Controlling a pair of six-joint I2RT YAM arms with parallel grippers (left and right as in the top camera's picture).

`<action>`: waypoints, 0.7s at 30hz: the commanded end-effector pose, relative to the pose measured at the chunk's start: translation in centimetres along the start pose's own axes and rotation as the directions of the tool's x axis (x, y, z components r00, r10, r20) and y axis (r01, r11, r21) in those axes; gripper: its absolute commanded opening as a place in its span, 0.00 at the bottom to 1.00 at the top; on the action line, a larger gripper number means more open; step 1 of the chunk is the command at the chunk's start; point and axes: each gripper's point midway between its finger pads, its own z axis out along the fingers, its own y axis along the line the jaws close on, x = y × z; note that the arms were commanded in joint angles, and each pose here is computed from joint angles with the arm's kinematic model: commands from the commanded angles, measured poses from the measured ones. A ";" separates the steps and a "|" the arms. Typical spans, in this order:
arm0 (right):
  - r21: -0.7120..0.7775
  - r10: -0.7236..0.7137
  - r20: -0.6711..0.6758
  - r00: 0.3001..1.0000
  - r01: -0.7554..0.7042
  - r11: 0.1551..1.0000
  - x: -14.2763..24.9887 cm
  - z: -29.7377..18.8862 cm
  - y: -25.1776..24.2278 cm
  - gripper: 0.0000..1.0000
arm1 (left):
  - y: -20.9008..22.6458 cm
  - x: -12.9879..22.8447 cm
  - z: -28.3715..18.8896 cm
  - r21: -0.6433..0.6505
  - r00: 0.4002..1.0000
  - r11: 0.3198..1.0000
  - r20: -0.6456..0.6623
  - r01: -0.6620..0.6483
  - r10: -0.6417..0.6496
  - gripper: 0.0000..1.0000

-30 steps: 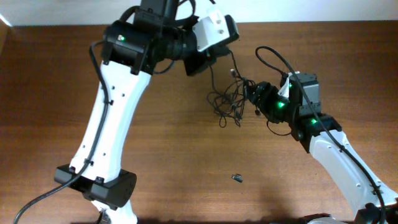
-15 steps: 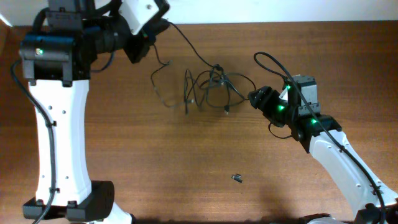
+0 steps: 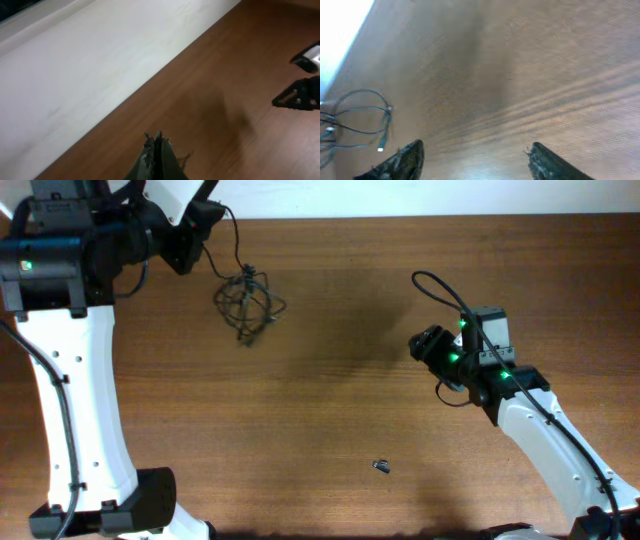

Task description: Untangle cables

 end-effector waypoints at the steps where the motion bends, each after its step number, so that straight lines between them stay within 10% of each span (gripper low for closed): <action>1: -0.171 -0.048 -0.033 0.998 0.042 0.984 0.3 -0.3 3.6 0.62 | -3.7 -1.8 -0.8 0.136 0.997 0.991 0.068 0.011 -0.021 0.00; 7: -0.529 -0.184 0.004 0.983 0.158 0.834 -0.1 -3.2 11.4 0.77 | -9.4 -3.1 1.0 0.293 0.998 0.956 0.068 -0.032 0.013 0.00; 21: -0.648 -0.280 -0.057 0.958 0.178 0.741 2.4 -4.8 13.7 0.80 | -17.5 -7.5 6.1 0.430 0.963 0.869 0.216 -0.243 0.163 0.00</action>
